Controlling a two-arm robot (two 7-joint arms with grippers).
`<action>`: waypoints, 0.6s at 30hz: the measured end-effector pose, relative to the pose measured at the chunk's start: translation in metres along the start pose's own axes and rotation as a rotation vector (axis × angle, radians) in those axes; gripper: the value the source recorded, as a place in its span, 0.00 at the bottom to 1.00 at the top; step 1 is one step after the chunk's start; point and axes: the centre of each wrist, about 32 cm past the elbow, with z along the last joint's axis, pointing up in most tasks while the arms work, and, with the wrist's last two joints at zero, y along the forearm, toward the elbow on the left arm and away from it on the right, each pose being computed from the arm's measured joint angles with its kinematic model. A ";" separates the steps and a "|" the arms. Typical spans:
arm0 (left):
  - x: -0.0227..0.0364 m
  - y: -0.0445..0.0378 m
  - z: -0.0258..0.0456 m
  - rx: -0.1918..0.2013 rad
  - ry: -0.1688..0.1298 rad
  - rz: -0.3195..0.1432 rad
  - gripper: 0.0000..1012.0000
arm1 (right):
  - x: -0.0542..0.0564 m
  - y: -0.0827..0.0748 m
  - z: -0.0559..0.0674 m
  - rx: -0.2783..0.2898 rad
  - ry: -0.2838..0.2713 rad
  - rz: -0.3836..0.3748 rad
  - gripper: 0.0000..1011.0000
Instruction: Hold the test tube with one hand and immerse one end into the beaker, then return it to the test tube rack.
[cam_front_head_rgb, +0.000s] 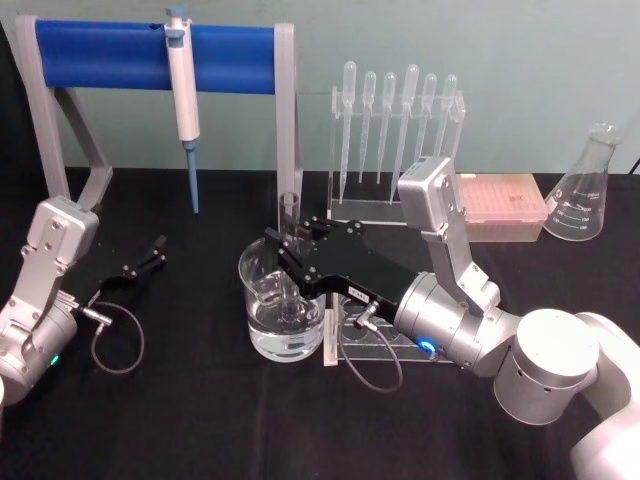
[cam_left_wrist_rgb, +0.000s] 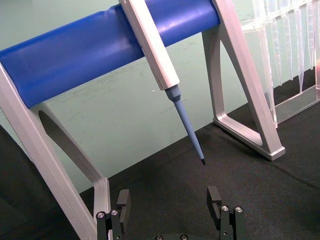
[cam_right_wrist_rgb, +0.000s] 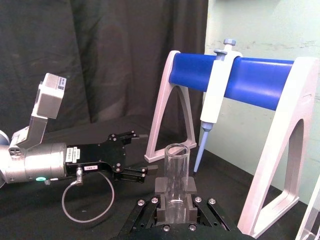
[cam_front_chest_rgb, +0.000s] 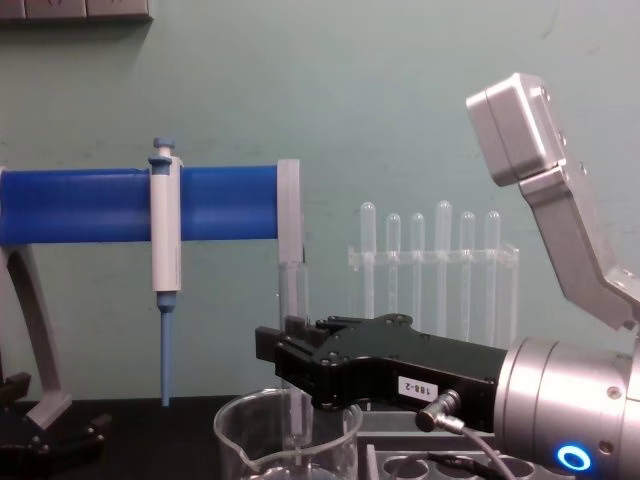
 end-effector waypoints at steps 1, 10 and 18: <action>0.0000 0.0000 0.0000 0.000 0.000 0.000 0.99 | 0.000 0.000 0.000 0.000 0.000 0.000 0.22; 0.0000 0.0000 0.0000 0.000 0.000 0.000 0.99 | 0.000 0.000 0.000 0.000 0.000 0.000 0.22; 0.0000 0.0000 0.0000 0.000 0.000 0.000 0.99 | 0.000 0.000 0.000 0.000 0.000 0.000 0.22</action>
